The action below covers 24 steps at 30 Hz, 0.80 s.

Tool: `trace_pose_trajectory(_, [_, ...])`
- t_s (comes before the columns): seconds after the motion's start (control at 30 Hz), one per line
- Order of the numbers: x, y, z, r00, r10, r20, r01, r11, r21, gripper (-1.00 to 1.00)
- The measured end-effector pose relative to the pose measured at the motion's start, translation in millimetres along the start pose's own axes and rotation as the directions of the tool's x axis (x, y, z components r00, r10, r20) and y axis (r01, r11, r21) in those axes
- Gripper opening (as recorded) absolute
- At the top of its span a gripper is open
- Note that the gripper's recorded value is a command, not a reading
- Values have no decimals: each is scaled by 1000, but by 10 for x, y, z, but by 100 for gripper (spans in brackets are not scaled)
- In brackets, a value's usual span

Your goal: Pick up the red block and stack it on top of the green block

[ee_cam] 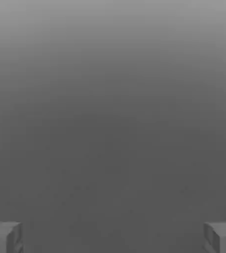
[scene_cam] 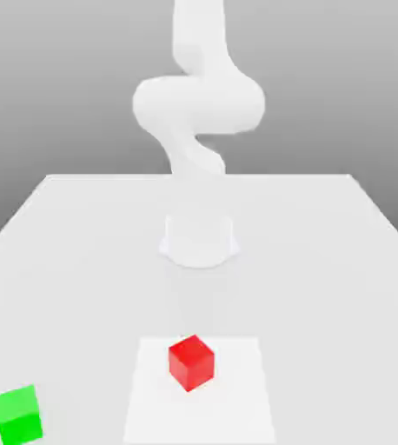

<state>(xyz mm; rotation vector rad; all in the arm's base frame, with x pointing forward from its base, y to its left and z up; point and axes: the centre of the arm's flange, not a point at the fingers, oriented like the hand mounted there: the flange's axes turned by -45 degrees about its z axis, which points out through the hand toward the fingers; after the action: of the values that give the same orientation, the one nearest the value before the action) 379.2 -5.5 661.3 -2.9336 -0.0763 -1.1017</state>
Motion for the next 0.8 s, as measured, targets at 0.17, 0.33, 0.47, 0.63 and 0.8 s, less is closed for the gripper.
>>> trace_pose_trajectory(0.17, [-424,53,1274,973,-142,181,131,989,71,0])
trace_pose_trajectory(0.33, [-1133,26,2302,897,-288,336,247,956,160,0])
trace_pose_trajectory(0.47, [-1840,0,2910,804,-403,437,326,914,243,0])
trace_pose_trajectory(0.63, [-2787,11,3391,660,-530,533,400,848,348,0])
trace_pose_trajectory(0.8, [-3186,14,3756,633,-552,543,412,834,367,0])
